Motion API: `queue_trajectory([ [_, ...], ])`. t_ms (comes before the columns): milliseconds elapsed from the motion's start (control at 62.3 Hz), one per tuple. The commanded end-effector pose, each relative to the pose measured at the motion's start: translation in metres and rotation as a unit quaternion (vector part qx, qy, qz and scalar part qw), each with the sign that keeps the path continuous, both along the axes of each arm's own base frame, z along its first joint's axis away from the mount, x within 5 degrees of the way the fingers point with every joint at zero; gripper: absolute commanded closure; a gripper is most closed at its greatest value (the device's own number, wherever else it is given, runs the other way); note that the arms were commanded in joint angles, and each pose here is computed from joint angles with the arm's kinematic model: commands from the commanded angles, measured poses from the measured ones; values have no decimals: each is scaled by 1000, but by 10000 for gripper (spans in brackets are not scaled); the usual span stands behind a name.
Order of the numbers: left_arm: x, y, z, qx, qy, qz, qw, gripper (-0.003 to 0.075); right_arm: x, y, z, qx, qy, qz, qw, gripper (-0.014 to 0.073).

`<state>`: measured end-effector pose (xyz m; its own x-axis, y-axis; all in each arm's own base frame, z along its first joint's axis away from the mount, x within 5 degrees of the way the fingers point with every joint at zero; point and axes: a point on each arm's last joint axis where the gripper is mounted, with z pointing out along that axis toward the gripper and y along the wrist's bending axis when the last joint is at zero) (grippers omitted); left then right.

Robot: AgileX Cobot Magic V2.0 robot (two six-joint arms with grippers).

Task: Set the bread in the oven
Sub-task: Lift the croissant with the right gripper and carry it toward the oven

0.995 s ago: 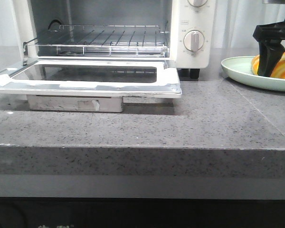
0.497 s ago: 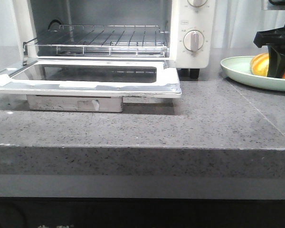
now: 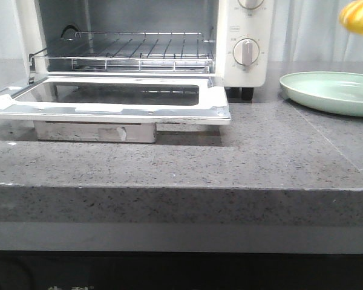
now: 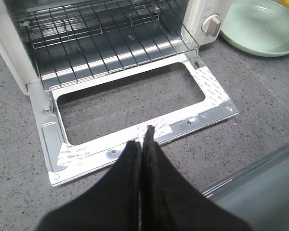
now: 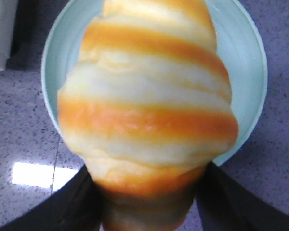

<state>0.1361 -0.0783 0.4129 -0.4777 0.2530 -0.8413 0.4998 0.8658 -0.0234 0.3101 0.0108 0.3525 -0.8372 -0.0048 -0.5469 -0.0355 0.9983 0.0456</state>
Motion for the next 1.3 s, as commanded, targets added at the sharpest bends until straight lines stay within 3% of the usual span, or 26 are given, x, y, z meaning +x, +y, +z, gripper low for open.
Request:
queue_trajectory([
  [0, -1, 1, 14, -29, -39, 4, 999, 738, -25, 6, 29, 7, -52, 15, 999, 375],
  [321, -1, 1, 14, -30, -40, 4, 999, 738, -89, 55, 32, 34, -57, 126, 990, 375],
  [642, 0, 1, 15, -31, -43, 5, 999, 738, -93, 127, 32, 86, -55, 237, 966, 375],
  [914, 0, 1, 15, -31, -43, 5, 999, 738, -58, 181, 36, 64, -56, 239, 967, 375],
  [1283, 1, 1, 14, -25, -46, 7, 999, 738, 4, 235, 34, 29, -70, 148, 986, 375],
])
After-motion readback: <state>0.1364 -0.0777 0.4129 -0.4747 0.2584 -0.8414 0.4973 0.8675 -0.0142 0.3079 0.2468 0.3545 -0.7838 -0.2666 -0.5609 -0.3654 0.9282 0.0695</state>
